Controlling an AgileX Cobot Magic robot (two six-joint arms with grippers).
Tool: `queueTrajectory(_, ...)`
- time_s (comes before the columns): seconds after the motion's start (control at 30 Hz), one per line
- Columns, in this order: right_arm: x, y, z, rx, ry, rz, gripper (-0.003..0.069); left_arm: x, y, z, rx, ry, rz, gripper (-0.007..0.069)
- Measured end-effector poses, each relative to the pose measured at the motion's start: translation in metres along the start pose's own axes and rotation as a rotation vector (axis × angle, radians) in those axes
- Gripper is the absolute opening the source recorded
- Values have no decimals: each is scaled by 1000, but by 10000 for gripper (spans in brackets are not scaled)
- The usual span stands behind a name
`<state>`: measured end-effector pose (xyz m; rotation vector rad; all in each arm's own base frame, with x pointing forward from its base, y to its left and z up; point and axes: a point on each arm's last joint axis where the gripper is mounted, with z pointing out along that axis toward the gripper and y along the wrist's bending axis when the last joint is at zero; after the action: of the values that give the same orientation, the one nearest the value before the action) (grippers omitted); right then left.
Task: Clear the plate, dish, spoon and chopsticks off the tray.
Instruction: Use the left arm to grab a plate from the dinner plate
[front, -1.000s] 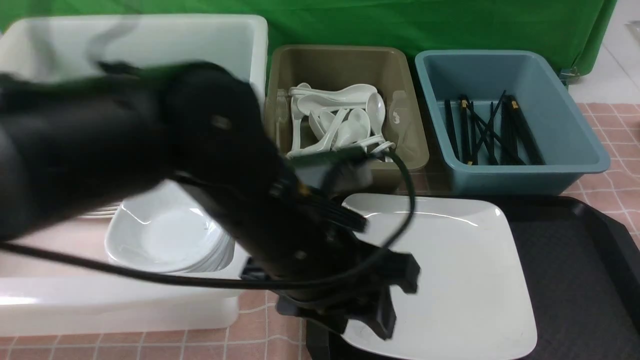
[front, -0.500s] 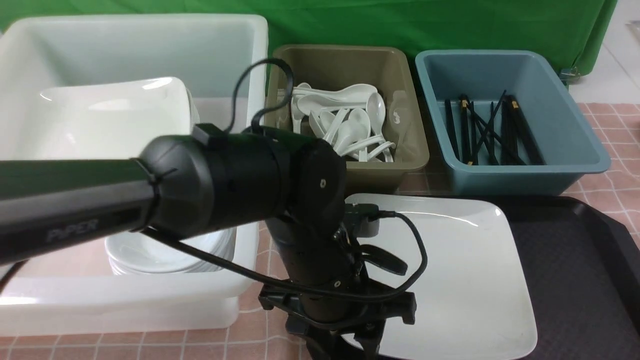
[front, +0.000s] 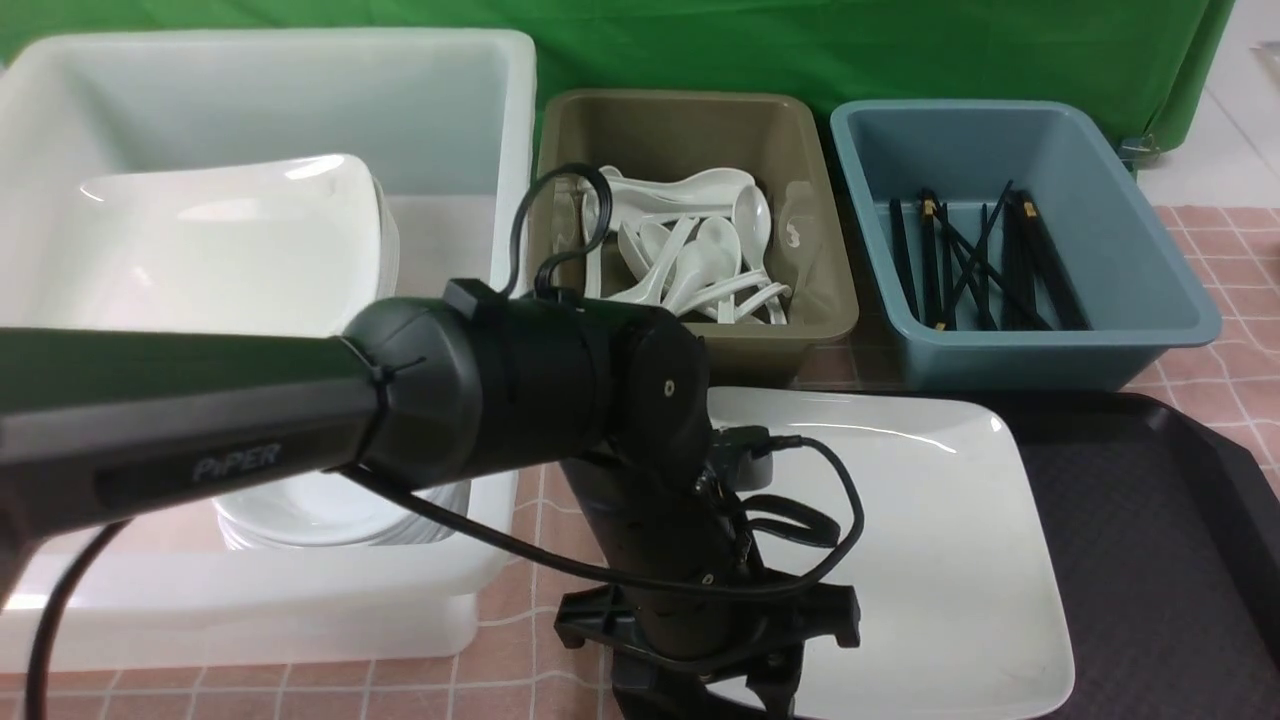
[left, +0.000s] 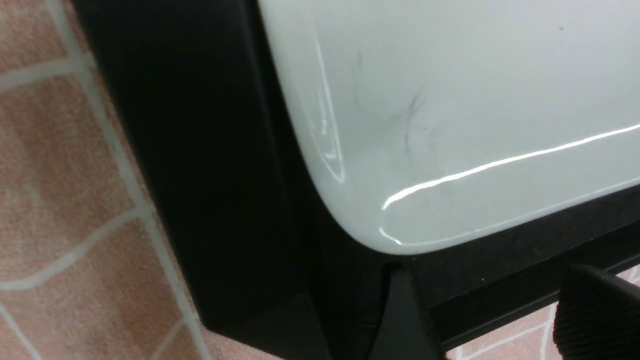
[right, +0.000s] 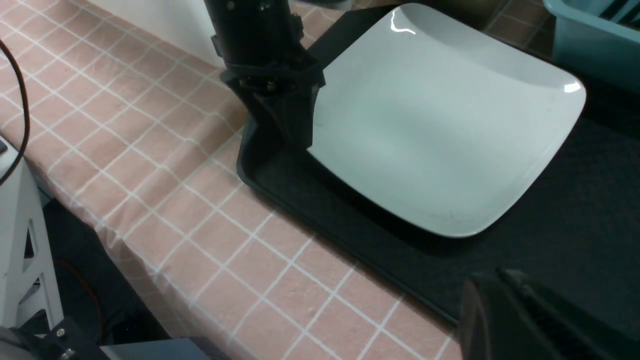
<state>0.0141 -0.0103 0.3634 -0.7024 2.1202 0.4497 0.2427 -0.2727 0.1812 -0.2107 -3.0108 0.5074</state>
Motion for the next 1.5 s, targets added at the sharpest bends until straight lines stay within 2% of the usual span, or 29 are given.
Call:
queueTrajectory(0.33,0,0,0,-1,-4,0,50,-8,2,21,5,-8,-32,378)
queueTrajectory(0.47,-1,0,0,-2,-7,0,50,-13,-2,22,49,-50,-50,378)
queueTrajectory(0.7,-1,0,0,-1,-7,0,59,-12,-19,17,209,-23,17,378)
queueTrajectory(0.87,-1,0,0,-1,-7,0,67,-9,-33,-5,222,63,109,378)
queueTrajectory(0.97,-1,0,0,-1,-7,0,69,-8,-36,-23,175,76,173,378)
queueTrajectory(1.07,-1,0,0,-1,-7,0,74,-10,-29,-34,53,56,190,378)
queueTrajectory(1.13,-1,0,0,-1,-7,0,76,-12,-18,-34,-68,32,163,378)
queueTrajectory(1.2,-1,0,0,-1,-7,0,78,-16,-10,-30,-142,3,140,378)
queueTrajectory(1.27,-1,0,0,-1,-7,0,78,-20,-7,-24,-156,-21,129,378)
queueTrajectory(1.5,-1,0,0,-1,-7,0,87,-35,-9,6,-94,-85,92,378)
